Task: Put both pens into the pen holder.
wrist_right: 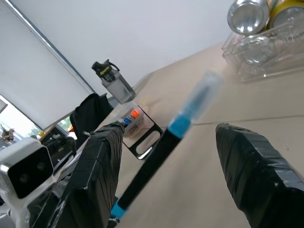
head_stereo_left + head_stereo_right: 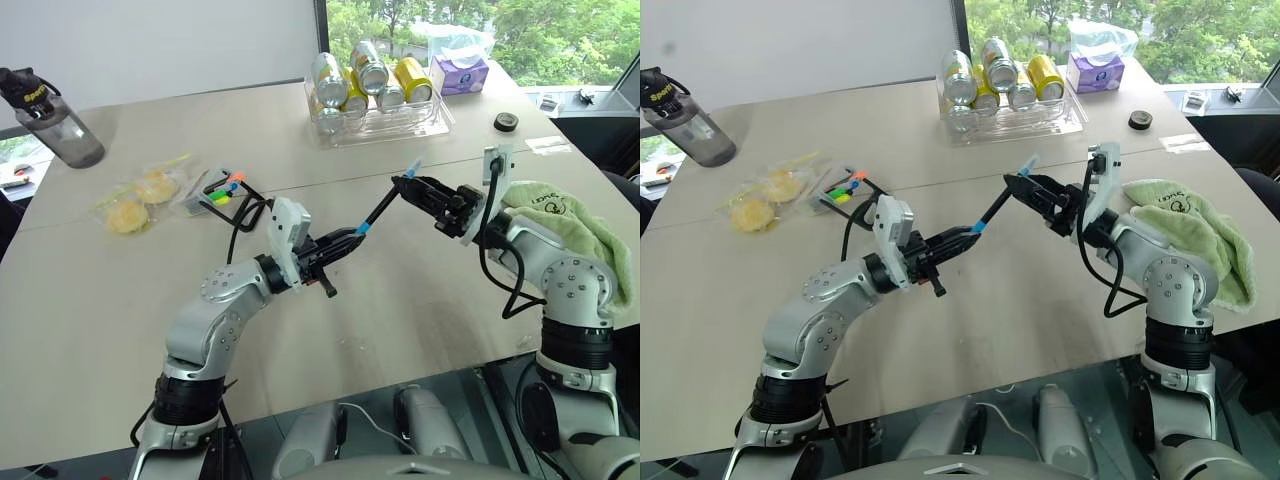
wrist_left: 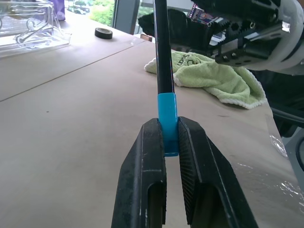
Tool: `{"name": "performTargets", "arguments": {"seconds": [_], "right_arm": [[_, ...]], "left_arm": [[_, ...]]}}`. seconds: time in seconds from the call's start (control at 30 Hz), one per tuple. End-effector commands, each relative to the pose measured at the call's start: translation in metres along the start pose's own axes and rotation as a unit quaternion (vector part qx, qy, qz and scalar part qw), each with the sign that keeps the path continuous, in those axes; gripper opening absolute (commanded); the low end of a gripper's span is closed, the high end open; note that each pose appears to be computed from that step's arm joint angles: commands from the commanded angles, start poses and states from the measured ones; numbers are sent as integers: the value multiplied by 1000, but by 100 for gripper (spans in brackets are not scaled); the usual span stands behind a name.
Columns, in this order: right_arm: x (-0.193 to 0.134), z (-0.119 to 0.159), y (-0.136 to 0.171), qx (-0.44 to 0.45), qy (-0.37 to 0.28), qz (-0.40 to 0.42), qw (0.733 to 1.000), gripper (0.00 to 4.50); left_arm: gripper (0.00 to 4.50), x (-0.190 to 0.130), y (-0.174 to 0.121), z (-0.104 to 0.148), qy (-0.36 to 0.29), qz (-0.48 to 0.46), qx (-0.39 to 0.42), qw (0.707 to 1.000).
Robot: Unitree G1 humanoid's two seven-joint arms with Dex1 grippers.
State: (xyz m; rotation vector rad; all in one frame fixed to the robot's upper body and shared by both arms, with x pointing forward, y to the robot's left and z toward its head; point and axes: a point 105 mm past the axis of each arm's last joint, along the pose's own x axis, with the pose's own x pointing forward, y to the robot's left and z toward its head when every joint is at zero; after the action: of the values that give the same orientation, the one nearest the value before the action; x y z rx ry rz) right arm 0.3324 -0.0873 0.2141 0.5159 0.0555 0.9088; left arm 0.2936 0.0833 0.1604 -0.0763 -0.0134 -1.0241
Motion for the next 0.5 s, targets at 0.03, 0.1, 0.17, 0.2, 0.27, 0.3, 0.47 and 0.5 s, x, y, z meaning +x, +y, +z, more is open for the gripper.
{"name": "performTargets", "arguments": {"seconds": [0.03, 0.1, 0.17, 0.2, 0.27, 0.3, 0.47, 0.5], "right_arm": [[0, 14, 8, -5, -27, 19, 999, 331], [0, 14, 9, -6, -26, 22, 999, 251], [-1, 13, 10, -7, -26, 26, 999, 155], [-1, 13, 11, -6, -27, 28, 999, 110], [-1, 14, 11, -5, -28, 31, 999, 24], [-1, 14, 12, -5, -28, 32, 999, 13], [-1, 16, 14, -11, -29, 37, 999, 13], [-1, 17, 16, -24, -23, 41, 999, 13]], "left_arm": [[3, 1, -8, 15, -22, -24, 24, 999], [0, 1, -10, 14, -21, -28, 22, 999], [0, 1, -10, 14, -21, -30, 20, 999], [0, 1, -11, 14, -20, -31, 20, 999], [0, 0, -11, 13, -18, -33, 19, 999], [0, 0, -10, 12, -16, -33, 19, 999], [0, 0, -7, 8, -2, -27, 16, 1000], [44, -1, -10, 9, -1, -38, 12, 999]]}}
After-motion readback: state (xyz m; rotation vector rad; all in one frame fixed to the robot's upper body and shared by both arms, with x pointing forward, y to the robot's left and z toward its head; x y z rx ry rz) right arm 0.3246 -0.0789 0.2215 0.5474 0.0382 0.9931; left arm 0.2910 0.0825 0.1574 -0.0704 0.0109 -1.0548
